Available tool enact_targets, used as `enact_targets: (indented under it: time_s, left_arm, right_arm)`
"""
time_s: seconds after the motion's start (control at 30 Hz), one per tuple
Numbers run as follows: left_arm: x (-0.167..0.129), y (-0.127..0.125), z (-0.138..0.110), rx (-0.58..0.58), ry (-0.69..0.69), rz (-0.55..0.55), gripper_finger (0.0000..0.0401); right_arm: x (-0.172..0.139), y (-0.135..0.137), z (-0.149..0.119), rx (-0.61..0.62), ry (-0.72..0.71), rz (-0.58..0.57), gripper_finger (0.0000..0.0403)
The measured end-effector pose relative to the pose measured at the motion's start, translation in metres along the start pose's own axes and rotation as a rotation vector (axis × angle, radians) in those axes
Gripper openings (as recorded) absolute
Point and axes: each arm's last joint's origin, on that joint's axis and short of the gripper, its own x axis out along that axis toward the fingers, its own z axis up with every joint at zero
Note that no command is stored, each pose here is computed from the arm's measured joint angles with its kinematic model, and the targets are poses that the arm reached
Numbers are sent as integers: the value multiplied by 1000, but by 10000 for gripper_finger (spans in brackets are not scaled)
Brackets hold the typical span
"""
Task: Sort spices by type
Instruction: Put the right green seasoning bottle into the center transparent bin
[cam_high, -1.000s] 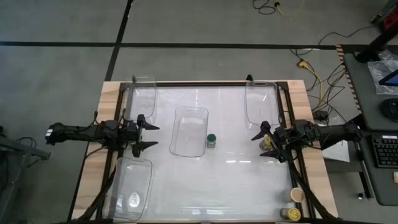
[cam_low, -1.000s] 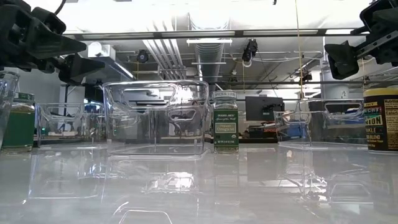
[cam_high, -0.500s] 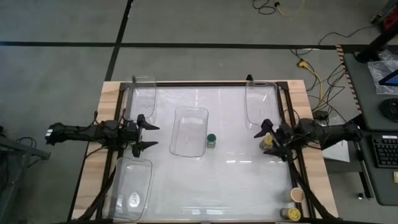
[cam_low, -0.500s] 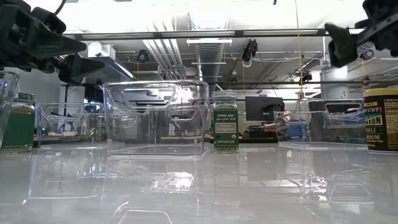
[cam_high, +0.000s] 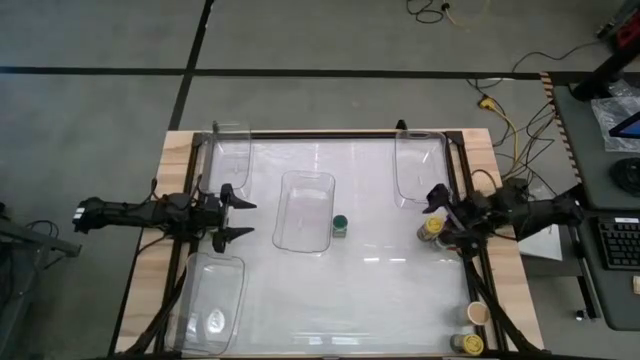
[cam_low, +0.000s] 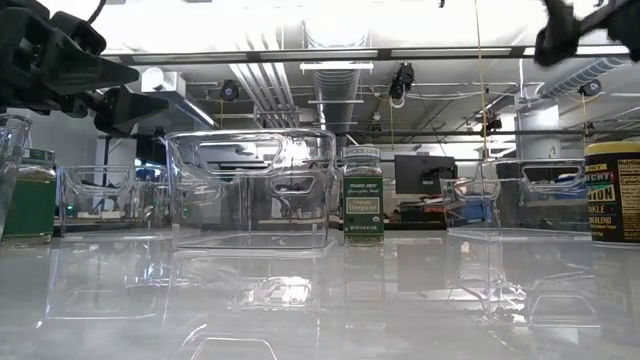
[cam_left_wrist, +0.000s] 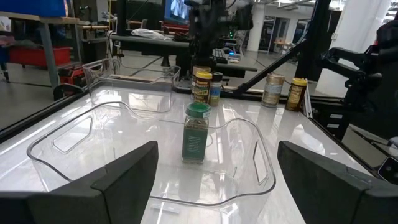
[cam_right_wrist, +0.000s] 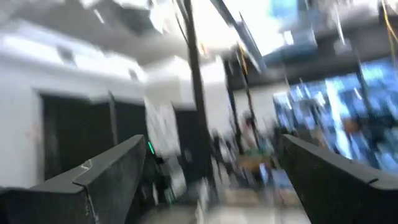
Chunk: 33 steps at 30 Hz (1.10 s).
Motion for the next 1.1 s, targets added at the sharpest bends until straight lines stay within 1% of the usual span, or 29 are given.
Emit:
enact_targets:
  time_s: [0.13, 0.23, 0.37, 0.5, 0.57, 0.73, 0.77, 0.83, 0.9, 0.97, 1.0, 1.07, 1.1]
  left_arm:
    - [0, 0, 0, 0, 0, 0, 316]
    - [0, 0, 0, 0, 0, 0, 316]
    - [0, 0, 0, 0, 0, 0, 316]
    - [0, 0, 0, 0, 0, 0, 316]
    - [0, 0, 0, 0, 0, 0, 316]
    - [0, 0, 0, 0, 0, 0, 316]
    - [0, 0, 0, 0, 0, 0, 316]
    - [0, 0, 0, 0, 0, 0, 316]
    - [0, 0, 0, 0, 0, 0, 316]
    - [0, 0, 0, 0, 1, 0, 316]
    - [0, 0, 0, 0, 0, 0, 316]
    - [0, 0, 0, 0, 0, 0, 316]
    - [0, 0, 0, 0, 0, 0, 316]
  right_arm:
    - [2, 9, 15, -30, -149, 143, 361]
    - [4, 12, 18, -66, -204, 174, 361]
    - [18, 13, 24, -91, -177, 185, 361]
    - [50, 12, 35, -81, -107, 189, 361]
    - [80, 4, 22, -53, 35, 164, 361]
    - [142, -10, 12, -18, 286, 109, 361]
    - [154, -13, 10, 0, 342, 85, 361]
    - [175, -20, 4, 52, 511, 18, 361]
    - [195, -25, 11, 31, 657, -34, 361]
    - [209, -31, 16, 5, 836, -154, 361]
    - [213, -36, 16, -15, 941, -239, 361]
    - [219, -45, 14, -54, 1106, -396, 361]
    - [220, -49, 11, -62, 1183, -439, 361]
